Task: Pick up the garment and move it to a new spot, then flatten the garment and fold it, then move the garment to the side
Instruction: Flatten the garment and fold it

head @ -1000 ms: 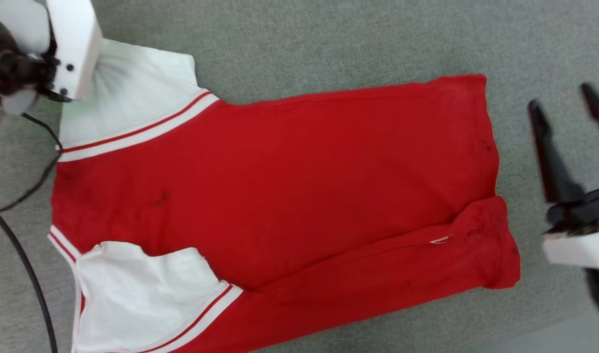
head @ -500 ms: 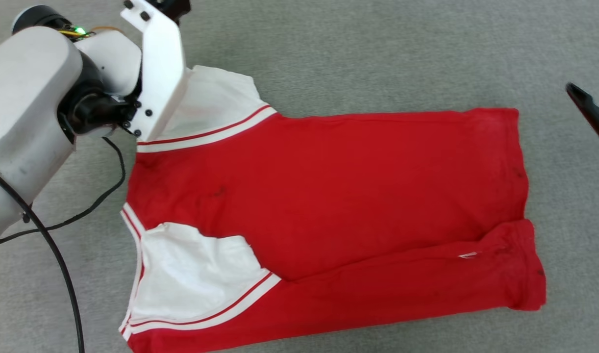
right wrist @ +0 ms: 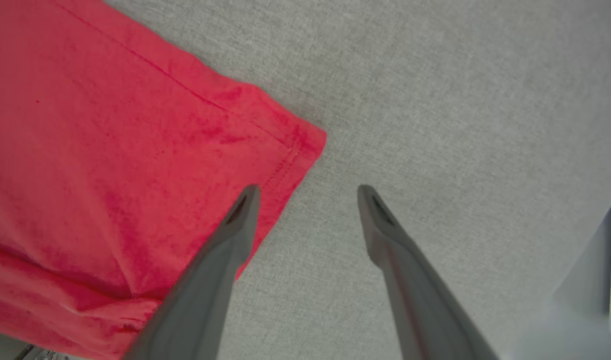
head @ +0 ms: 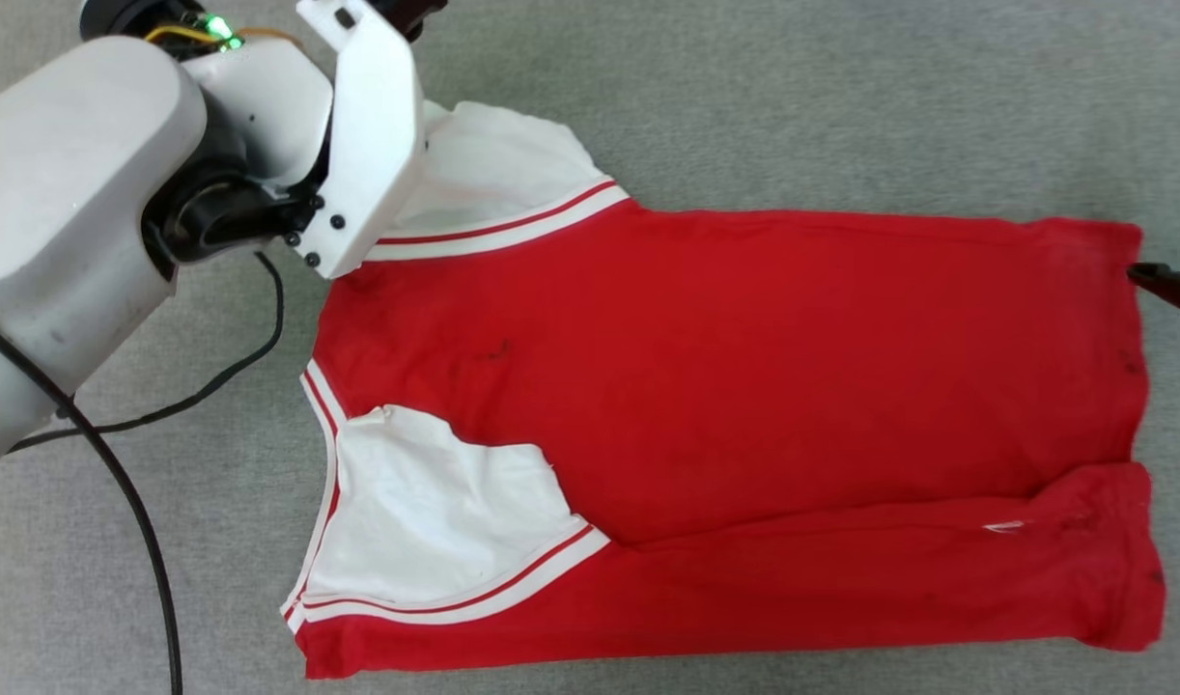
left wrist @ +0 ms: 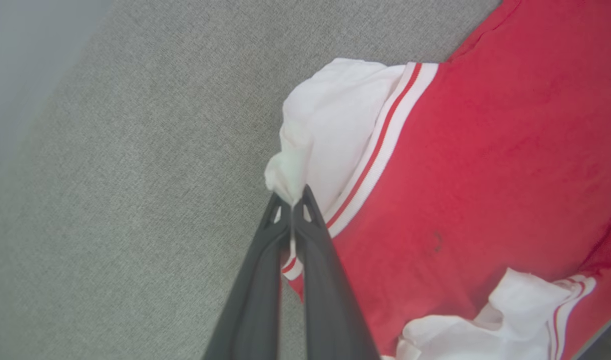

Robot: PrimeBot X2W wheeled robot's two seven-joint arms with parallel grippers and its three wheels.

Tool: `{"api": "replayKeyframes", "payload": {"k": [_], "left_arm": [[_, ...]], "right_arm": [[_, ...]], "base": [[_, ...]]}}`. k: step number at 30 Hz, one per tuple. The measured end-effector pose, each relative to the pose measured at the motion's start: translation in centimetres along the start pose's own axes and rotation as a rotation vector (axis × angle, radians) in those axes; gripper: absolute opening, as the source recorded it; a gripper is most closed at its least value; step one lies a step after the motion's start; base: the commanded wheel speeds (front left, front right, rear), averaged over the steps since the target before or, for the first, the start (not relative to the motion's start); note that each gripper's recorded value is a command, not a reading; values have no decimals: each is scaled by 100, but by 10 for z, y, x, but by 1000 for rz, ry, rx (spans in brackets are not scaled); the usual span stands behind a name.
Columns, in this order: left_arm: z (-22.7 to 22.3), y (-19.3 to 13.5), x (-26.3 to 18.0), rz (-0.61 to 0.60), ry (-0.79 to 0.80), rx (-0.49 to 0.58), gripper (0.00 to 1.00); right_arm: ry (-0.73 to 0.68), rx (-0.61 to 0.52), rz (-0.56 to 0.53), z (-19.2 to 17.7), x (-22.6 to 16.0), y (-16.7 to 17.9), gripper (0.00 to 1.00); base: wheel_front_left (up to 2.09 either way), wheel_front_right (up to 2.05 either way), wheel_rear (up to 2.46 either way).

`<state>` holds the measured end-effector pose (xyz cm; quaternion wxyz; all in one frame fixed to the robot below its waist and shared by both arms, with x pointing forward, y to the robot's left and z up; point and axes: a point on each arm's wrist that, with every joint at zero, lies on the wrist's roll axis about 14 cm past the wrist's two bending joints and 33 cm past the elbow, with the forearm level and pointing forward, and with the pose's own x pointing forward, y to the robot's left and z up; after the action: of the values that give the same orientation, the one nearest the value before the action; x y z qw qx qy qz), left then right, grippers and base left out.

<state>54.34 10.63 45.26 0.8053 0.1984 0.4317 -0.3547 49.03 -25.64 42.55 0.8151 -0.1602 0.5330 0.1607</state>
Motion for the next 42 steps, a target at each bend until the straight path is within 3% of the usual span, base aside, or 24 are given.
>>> {"api": "replayKeyframes", "payload": {"k": [8,15,16,17,29,36,42], "left_arm": [[-9,2,11,-17,9,2,0],[-9,-2,12,-23,5,24,0],[-7,-2,9,-20,-3,26,0],[-5,-2,7,-14,-11,27,0],[-10,-11,-48,40,-125,5,0],[-39,-29,-81,47,-151,-19,0],[-75,-63,-88,13,-147,-68,0]], "right_arm": [[123,-70,23,-13,52,17,100],[100,-62,38,-16,63,19,100],[82,-61,34,-14,62,19,18],[63,-55,30,-12,60,18,0],[-209,-35,13,18,3,22,0],[-277,-24,14,-2,-28,27,0],[-284,-12,58,-36,-38,47,0]], "base": [[0,0,0],[0,0,0],[0,0,0],[0,0,0],[0,0,0],[0,0,0],[0,0,0]]}}
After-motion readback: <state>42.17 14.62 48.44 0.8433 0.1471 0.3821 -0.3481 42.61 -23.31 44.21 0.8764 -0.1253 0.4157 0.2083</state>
